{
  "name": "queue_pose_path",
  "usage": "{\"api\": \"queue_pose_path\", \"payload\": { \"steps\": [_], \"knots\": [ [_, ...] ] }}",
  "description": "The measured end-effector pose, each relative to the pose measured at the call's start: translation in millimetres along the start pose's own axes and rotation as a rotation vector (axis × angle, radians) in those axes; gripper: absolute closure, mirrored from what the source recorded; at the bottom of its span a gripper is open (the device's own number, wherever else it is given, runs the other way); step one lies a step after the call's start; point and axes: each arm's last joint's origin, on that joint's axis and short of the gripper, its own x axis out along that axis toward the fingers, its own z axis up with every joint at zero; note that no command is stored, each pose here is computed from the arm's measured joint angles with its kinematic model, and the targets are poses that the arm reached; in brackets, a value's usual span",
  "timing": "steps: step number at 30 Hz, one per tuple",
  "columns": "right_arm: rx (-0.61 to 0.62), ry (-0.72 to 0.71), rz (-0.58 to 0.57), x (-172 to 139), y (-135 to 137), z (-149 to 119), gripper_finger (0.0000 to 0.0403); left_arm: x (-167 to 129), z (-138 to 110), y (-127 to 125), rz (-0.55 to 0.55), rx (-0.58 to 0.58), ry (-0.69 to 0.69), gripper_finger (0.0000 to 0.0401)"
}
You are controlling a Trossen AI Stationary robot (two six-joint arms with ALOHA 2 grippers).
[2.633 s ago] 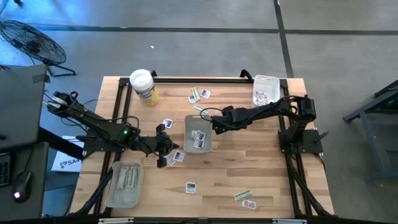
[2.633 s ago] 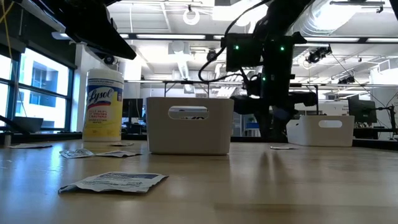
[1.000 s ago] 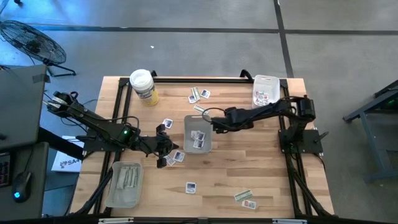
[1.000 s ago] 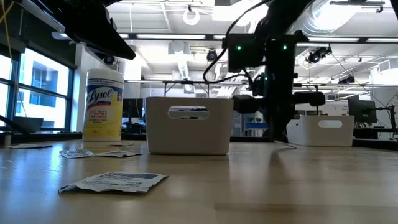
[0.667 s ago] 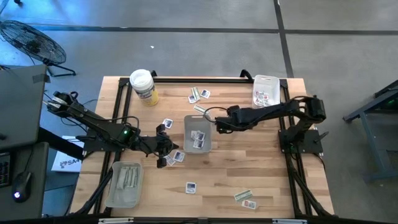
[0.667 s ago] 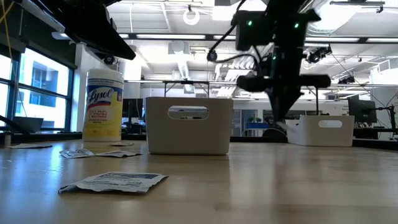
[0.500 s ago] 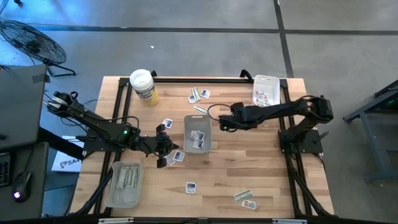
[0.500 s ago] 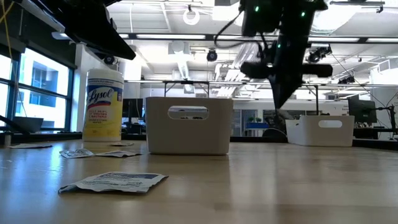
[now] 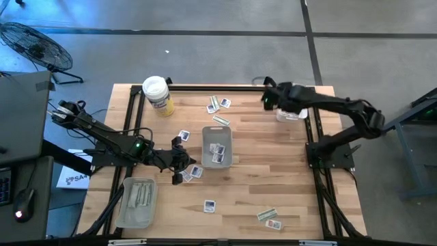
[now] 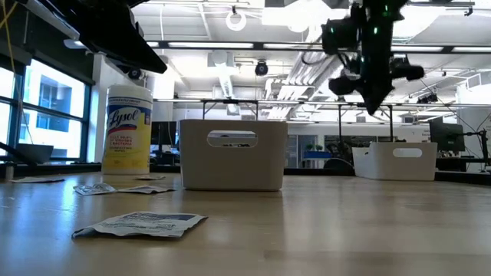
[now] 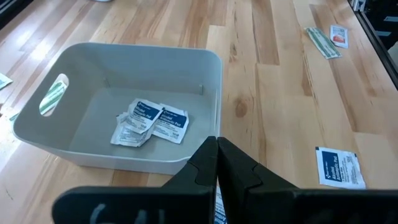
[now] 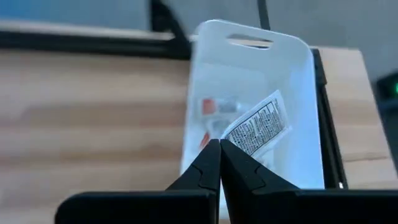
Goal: Pick & Place First Aid Supplies
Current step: Put the orange pad into the white bin
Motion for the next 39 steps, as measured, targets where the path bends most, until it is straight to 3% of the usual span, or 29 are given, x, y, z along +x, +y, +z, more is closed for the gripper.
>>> {"api": "queue_pose_path", "payload": {
  "steps": [4, 10, 15, 20, 25, 31, 35, 39],
  "knots": [
    [0.109, 0.084, 0.005, 41.7, -14.0, 10.9, 0.0403, 0.0, 0.0, 0.0, 0.000, 0.000, 0.000, 0.0399],
    [0.201, 0.145, 0.060, 87.8, -28.7, 2.4, 0.0403, 0.0, 0.0, 0.0, -0.002, 0.000, 0.001, 0.0399],
    [0.245, 0.203, 0.114, 108.0, -36.6, -8.2, 0.0395, 0.0, 0.0, -0.1, -0.003, 0.000, 0.001, 0.0399],
    [0.191, 0.216, 0.116, 112.2, -40.9, -10.7, 0.0351, 0.0, 0.0, -0.1, -0.003, 0.000, 0.001, 0.0399],
    [0.107, 0.147, 0.168, 97.0, -49.1, -3.7, 0.0300, 0.0, 0.0, -0.1, -0.003, 0.000, 0.001, 0.0399],
    [0.001, 0.013, 0.266, 43.1, -63.3, 3.6, 0.0278, 0.0, 0.0, -0.1, -0.003, 0.000, 0.001, 0.0399],
    [-0.125, -0.020, 0.416, 0.2, -62.4, -20.9, 0.0277, 0.0, 0.0, -0.1, -0.003, 0.000, 0.001, 0.0399],
    [-0.219, 0.066, 0.639, -27.3, -51.1, -74.5, 0.0277, 0.0, 0.0, 0.0, -0.002, 0.000, 0.001, 0.0399]
  ]
}}
